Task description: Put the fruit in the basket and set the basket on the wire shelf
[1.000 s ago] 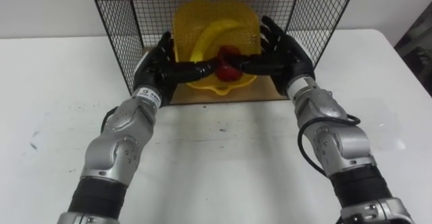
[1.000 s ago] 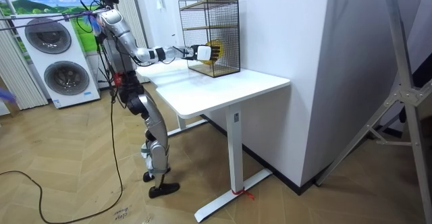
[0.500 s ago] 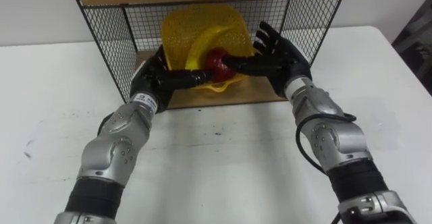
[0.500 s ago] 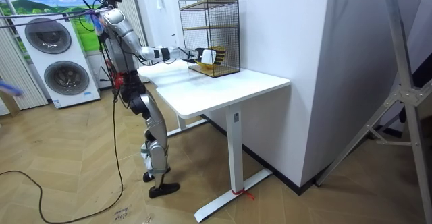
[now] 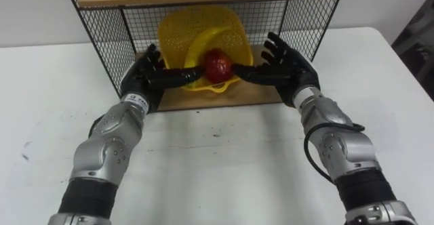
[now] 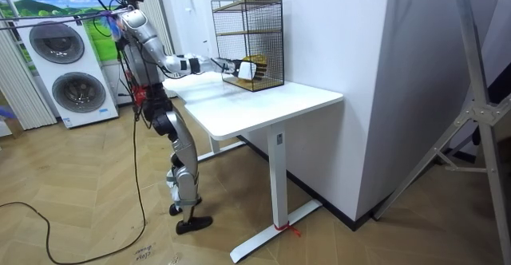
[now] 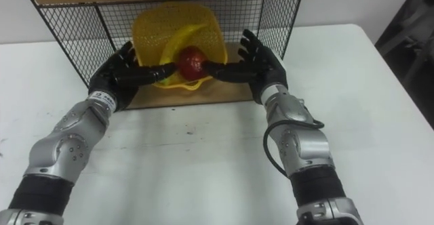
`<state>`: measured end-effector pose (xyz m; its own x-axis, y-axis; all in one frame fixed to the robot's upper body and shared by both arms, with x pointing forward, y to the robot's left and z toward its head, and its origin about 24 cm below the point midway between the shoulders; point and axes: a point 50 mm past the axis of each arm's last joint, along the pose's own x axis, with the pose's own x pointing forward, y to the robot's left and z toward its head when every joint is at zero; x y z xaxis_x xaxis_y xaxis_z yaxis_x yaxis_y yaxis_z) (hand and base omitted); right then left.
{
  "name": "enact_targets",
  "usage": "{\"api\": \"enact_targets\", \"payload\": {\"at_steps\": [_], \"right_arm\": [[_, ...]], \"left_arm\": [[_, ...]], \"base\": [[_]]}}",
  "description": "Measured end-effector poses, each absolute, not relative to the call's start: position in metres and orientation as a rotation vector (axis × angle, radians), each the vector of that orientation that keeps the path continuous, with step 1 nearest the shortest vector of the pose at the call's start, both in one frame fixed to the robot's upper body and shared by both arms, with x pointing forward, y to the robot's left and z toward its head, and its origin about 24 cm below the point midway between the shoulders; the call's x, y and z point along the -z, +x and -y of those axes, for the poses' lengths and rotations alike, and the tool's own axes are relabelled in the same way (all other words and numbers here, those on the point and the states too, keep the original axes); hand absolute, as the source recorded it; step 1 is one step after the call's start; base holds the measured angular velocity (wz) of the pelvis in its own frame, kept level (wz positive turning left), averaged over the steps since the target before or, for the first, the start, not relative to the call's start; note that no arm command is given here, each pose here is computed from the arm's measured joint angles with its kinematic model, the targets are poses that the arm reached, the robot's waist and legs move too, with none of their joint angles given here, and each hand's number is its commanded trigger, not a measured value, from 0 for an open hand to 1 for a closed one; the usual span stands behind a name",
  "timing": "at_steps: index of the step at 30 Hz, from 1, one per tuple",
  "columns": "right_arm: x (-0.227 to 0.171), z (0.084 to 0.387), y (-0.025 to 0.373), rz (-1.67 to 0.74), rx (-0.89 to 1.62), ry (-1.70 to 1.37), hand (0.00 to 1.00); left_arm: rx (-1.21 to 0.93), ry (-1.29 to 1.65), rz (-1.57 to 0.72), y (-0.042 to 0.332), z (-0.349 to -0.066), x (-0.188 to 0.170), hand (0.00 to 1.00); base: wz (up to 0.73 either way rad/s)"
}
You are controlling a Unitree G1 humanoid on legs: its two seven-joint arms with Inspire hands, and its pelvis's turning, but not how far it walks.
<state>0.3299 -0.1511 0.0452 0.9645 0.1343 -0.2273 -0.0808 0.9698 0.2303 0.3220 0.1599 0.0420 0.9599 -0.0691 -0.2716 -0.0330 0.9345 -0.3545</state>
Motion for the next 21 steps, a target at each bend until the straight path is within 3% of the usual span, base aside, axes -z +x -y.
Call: {"api": "enact_targets", "payload": {"at_steps": [21], "right_arm": [[-0.028, 0.157, 0.312, -0.276, -0.130, 0.236, 0.00]], "left_arm": [[0.006, -0.187, -0.265, 0.316, -0.179, -0.040, 0.00]], "base": [[0.00]]}}
